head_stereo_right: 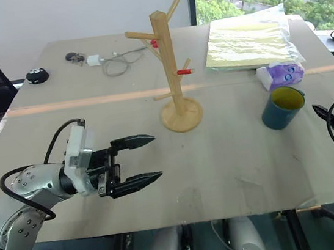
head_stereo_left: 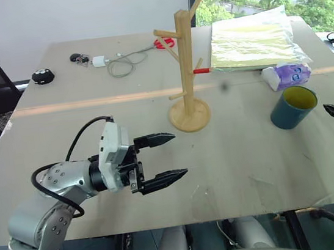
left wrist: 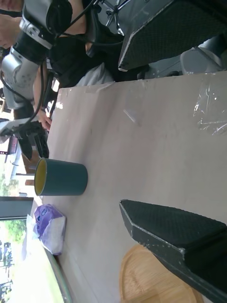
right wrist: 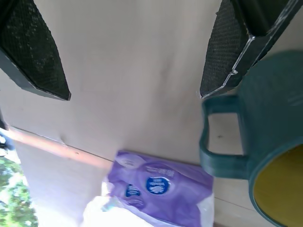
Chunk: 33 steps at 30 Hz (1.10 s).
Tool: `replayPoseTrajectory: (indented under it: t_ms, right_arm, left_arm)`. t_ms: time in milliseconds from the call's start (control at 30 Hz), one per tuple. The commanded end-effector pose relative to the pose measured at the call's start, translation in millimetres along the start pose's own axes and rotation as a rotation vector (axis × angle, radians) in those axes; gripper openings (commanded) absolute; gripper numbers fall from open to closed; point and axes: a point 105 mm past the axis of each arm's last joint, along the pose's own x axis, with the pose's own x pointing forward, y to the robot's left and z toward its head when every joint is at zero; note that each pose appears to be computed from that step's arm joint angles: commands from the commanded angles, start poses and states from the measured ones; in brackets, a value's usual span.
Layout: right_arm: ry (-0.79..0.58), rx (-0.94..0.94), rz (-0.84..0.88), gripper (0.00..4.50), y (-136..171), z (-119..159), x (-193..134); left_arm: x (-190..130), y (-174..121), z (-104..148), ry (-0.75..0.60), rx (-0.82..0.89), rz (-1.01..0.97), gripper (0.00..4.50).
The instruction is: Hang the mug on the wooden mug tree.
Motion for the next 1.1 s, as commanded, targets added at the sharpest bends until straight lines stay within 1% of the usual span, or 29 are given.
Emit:
replayPoseTrajectory:
  t_ms: [33, 233, 333, 367, 467, 700, 900, 1100]
  right_arm:
    - [-0.043, -0.021, 0.032, 4.41, 1, 9, 5]
    - [-0.077, 0.002, 0.06, 4.41, 9, 14, 16]
    - [-0.094, 0.017, 0.069, 3.67, 12, 15, 21]
    - [-0.097, 0.018, 0.076, 3.27, 13, 16, 22]
    - [-0.103, 0.021, 0.1, 1.75, 18, 17, 25]
    - [-0.117, 0.043, 0.149, 1.75, 31, 17, 38]
    - [-0.128, 0.07, 0.152, 1.75, 35, 17, 53]
    - [-0.172, 0.1, 0.185, 1.75, 44, 23, 67]
  left_arm:
    - [2, -3, 8, -0.022, 0.031, -0.005, 4.5]
    - [-1, -7, 8, -0.026, 0.025, -0.009, 4.5]
    - [-3, -9, 9, -0.031, 0.019, -0.018, 4.5]
    - [-3, -8, 8, -0.029, 0.02, -0.018, 4.5]
    - [-4, -8, 8, -0.028, 0.019, -0.018, 4.5]
    - [-6, -9, 7, -0.022, 0.011, -0.019, 4.5]
    - [-8, -9, 6, -0.023, 0.007, -0.013, 4.5]
    - [-9, -8, 6, -0.026, 0.003, 0.004, 4.5]
